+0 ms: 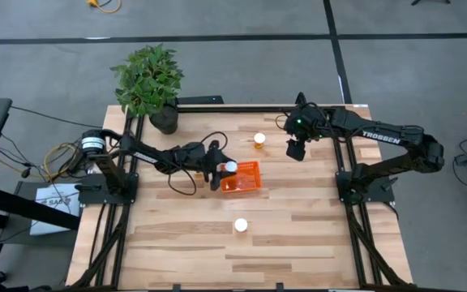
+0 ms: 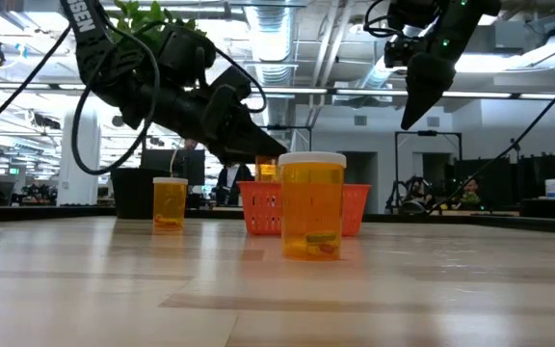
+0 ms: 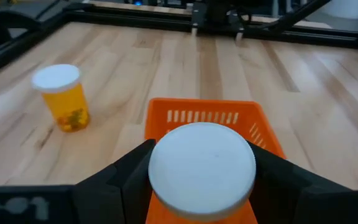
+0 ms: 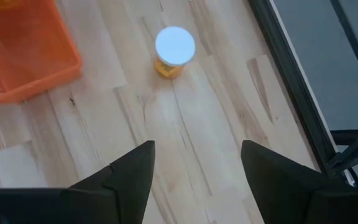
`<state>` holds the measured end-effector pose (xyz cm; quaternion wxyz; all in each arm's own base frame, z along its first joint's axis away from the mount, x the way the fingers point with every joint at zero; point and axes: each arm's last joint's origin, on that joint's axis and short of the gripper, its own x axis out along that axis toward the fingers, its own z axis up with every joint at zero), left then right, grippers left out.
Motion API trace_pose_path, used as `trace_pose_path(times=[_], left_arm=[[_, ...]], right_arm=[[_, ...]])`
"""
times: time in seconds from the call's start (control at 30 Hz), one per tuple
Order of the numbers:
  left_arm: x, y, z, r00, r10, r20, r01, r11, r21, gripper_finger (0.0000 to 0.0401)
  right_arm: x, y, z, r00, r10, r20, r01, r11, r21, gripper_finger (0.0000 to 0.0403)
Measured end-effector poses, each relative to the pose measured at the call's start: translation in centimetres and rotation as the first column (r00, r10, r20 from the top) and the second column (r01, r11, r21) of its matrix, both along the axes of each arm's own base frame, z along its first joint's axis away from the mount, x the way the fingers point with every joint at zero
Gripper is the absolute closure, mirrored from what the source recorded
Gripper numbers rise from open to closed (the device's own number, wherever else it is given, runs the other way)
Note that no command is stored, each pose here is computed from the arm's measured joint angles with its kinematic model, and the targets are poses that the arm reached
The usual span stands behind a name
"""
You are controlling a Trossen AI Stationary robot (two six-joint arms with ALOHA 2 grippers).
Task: Pick and place pill bottles into a basket
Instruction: Put the orange pill bottle into the orange bin
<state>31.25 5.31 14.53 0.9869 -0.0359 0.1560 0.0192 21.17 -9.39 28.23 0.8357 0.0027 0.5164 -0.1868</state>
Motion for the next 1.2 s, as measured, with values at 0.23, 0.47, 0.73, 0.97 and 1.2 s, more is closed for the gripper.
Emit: trace_pose_path(times=[0.23, 0.47, 0.73, 0.97, 1.2], left_arm=[[0.12, 0.32, -0.45, 1.000, 0.008, -0.018, -0.009, 0.999, -0.044, 0.0200], [0.04, 0.37, -0.64, 0.999, 0.011, -0.039, -0.012, 0.999, -0.048, 0.0200], [-0.16, 0.86, -0.92, 0.997, 0.032, -0.070, -0.035, 0.998, -0.043, 0.0200], [-0.16, 0.86, -0.93, 0.997, 0.027, -0.072, -0.029, 0.999, -0.029, 0.0200], [-0.17, 0.87, -0.95, 0.997, 0.026, -0.073, -0.027, 1.000, -0.013, 0.0200]], right_arm=[[0.00, 0.00, 0.00, 1.000, 0.002, -0.001, -0.002, 1.000, -0.001, 0.0168], [0.00, 0.00, 0.00, 1.000, 0.008, -0.003, -0.008, 1.000, -0.005, 0.0168], [0.00, 0.00, 0.00, 1.000, 0.022, -0.009, -0.022, 1.000, -0.012, 0.0168], [0.00, 0.00, 0.00, 1.000, 0.023, -0.009, -0.023, 1.000, -0.012, 0.0168], [0.00, 0.00, 0.00, 1.000, 0.023, -0.009, -0.023, 1.000, -0.012, 0.0168]])
